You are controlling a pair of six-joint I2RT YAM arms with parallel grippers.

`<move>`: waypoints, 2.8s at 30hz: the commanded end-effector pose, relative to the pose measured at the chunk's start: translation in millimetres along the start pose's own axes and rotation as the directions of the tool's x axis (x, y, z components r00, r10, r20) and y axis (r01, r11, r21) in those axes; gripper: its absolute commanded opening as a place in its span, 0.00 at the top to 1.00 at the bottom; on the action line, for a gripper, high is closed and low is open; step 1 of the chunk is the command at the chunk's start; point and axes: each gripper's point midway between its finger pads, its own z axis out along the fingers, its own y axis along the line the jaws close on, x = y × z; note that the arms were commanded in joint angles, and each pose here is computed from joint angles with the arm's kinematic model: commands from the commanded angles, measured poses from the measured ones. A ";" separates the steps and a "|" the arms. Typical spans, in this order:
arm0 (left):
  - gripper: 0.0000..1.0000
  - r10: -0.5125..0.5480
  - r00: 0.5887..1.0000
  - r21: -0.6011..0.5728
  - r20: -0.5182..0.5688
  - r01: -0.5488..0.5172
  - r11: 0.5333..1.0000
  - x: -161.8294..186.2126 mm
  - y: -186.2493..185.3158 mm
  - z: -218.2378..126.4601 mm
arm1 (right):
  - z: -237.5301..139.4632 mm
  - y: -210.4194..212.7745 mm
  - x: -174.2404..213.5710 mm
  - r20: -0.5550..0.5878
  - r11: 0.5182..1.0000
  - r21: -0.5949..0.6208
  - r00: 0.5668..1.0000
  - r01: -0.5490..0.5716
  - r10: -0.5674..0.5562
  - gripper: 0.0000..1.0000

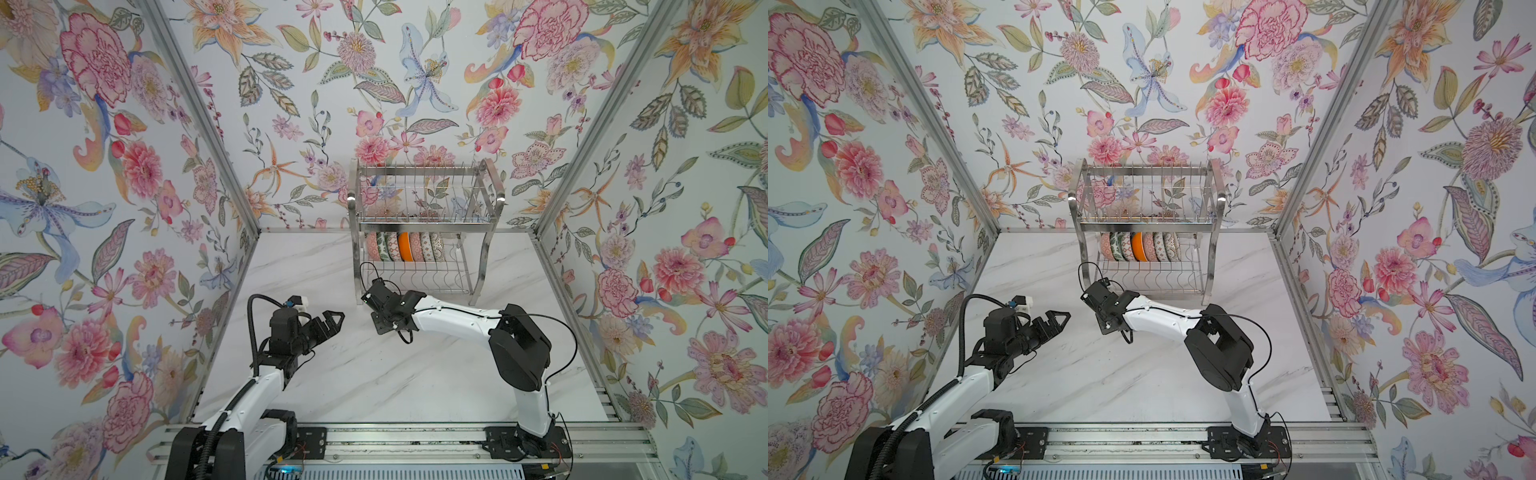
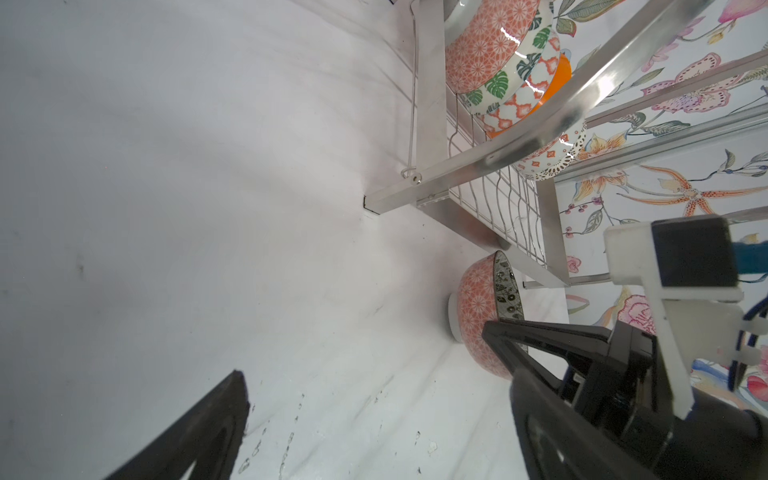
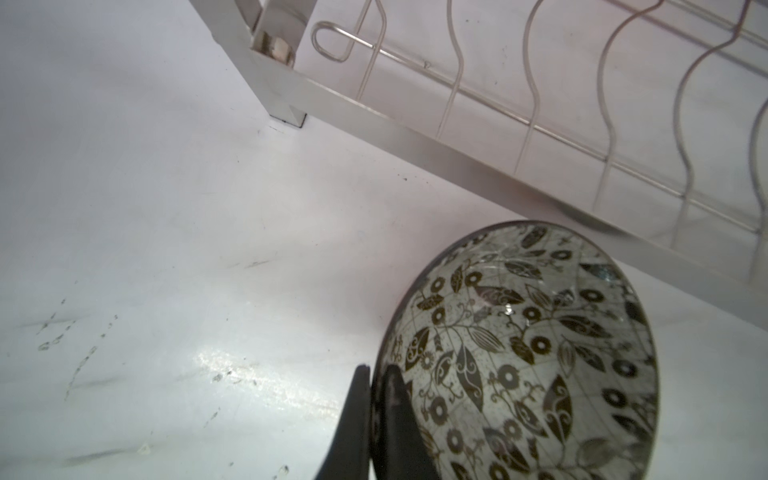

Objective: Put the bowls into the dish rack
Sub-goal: 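Grasp the black-leaf bowl rim with the right gripper while the left gripper draws back, then lift the black-leaf bowl with the right gripper toward the rack's far side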

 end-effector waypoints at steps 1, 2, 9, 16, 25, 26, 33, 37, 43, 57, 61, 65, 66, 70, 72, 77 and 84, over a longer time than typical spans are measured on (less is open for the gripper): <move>0.01 0.036 0.999 0.036 0.008 -0.037 0.999 -1.2 -8.7 -2.8 | -15.5 -3.4 2.5 -0.013 0.999 -0.043 1.000 -0.021 0.021 1.00; 0.01 0.043 0.999 0.040 0.009 -0.044 0.998 -1.7 -11.2 -2.6 | -19.4 -6.5 0.9 -0.006 0.999 -0.044 1.000 -0.029 0.029 1.00; 0.01 0.142 0.990 0.078 -0.002 -0.141 0.987 1.2 -38.5 3.4 | -41.2 -24.4 -3.4 0.025 0.994 -0.069 0.996 -0.085 0.087 1.00; 0.01 0.234 0.971 0.100 -0.038 -0.229 0.968 16.2 -69.6 21.3 | -58.8 -57.3 2.1 0.052 0.977 -0.107 0.981 -0.183 0.189 1.00; 0.01 0.326 0.945 0.155 -0.033 -0.318 0.935 23.6 -118.2 43.0 | -88.2 -130.7 10.6 0.091 0.936 -0.122 0.935 -0.331 0.342 1.00; 0.01 0.333 0.942 0.168 -0.030 -0.324 0.931 25.1 -125.6 45.9 | -91.2 -137.5 13.3 0.091 0.929 -0.130 0.929 -0.346 0.358 1.00; 0.01 0.337 0.941 0.240 0.035 -0.335 0.911 29.9 -174.7 64.8 | -110.6 -212.0 24.1 0.133 0.862 -0.124 0.853 -0.491 0.505 1.00; 0.01 0.352 0.935 0.292 0.028 -0.345 0.892 42.4 -203.4 83.2 | -124.9 -248.7 26.9 0.165 0.827 -0.111 0.811 -0.551 0.562 1.00; 0.01 0.396 0.918 0.332 0.014 -0.378 0.864 63.5 -236.4 117.2 | -138.9 -298.7 22.4 0.202 0.750 -0.137 0.723 -0.647 0.661 1.00; 0.01 0.384 0.923 0.369 0.023 -0.365 0.855 68.0 -272.2 162.6 | -147.5 -385.8 -30.5 0.279 0.649 -0.252 0.589 -0.717 0.759 1.00; 0.01 0.394 0.919 0.358 0.027 -0.377 0.854 68.7 -274.9 166.9 | -144.3 -397.5 -55.1 0.279 0.645 -0.342 0.582 -0.683 0.764 1.00; 0.01 0.404 0.914 0.347 0.037 -0.391 0.852 65.7 -278.8 169.7 | -139.3 -401.8 -79.8 0.273 0.637 -0.432 0.580 -0.639 0.767 1.00; 0.01 0.408 0.912 0.344 0.040 -0.396 0.851 65.1 -280.3 170.1 | -137.7 -402.5 -87.0 0.273 0.633 -0.457 0.579 -0.624 0.768 1.00; 0.01 0.420 0.907 0.342 0.036 -0.406 0.847 62.9 -286.4 172.2 | -130.6 -405.0 -113.0 0.262 0.615 -0.550 0.583 -0.565 0.769 1.00; 0.01 0.428 0.903 0.340 0.032 -0.412 0.845 62.6 -288.5 172.8 | -130.8 -406.2 -126.1 0.265 0.607 -0.591 0.583 -0.531 0.768 1.00; 0.01 0.447 0.894 0.316 0.035 -0.434 0.844 60.9 -285.6 170.9 | -124.7 -403.2 -150.1 0.241 0.556 -0.695 0.581 -0.456 0.777 1.00; 0.01 0.452 0.892 0.301 0.029 -0.439 0.846 60.8 -282.1 171.4 | -108.3 -383.0 -167.0 0.195 0.510 -0.773 0.625 -0.377 0.756 1.00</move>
